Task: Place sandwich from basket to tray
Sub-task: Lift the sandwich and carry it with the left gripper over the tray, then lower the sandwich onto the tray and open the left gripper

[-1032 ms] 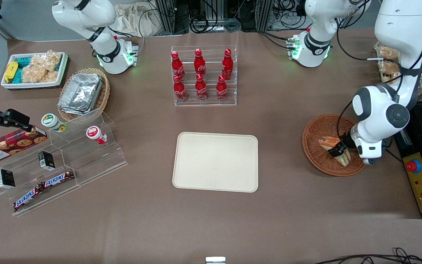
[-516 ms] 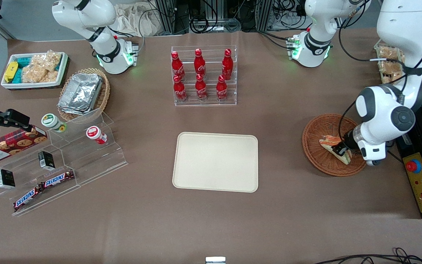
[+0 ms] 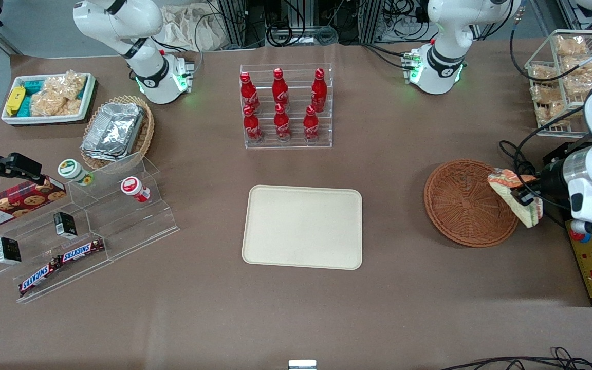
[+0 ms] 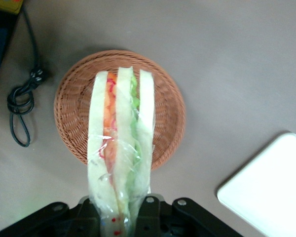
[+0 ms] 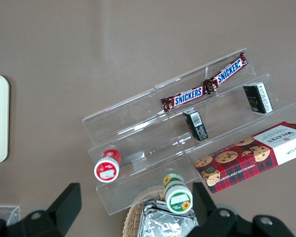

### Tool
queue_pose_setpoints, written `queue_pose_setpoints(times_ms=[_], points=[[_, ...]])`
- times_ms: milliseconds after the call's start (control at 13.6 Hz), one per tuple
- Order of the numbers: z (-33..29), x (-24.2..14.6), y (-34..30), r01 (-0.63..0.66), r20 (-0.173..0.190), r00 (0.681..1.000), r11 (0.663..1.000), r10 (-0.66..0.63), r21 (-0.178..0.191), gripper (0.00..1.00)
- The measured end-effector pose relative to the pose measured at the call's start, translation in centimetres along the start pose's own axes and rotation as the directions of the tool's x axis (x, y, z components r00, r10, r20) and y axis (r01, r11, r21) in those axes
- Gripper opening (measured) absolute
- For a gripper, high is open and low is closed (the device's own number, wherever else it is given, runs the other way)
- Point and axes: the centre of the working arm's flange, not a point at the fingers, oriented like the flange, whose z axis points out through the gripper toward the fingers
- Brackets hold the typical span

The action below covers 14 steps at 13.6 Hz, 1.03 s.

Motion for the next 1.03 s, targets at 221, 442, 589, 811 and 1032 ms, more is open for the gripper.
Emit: queue_pose_setpoints(times_ms=[221,442,589,811,1032], points=[[1.2,-6.1,9.3,-0.179,0.009,0.984,0.984,0.179,0.017,0.20],[6.6,-9.9,17.9,-0.298,-0.007,0.954,0.954,0.298,0.012,0.20],[10.3,-11.8,22.3,-0.361,-0.029,0.932,0.933,0.361,-0.003,0.20],[19.9,-16.1,29.4,-0.464,-0.049,0.885,0.886,0.462,-0.012,0.20],[26.7,-17.3,32.1,-0.501,-0.085,0.863,0.865,0.499,-0.008,0.20]])
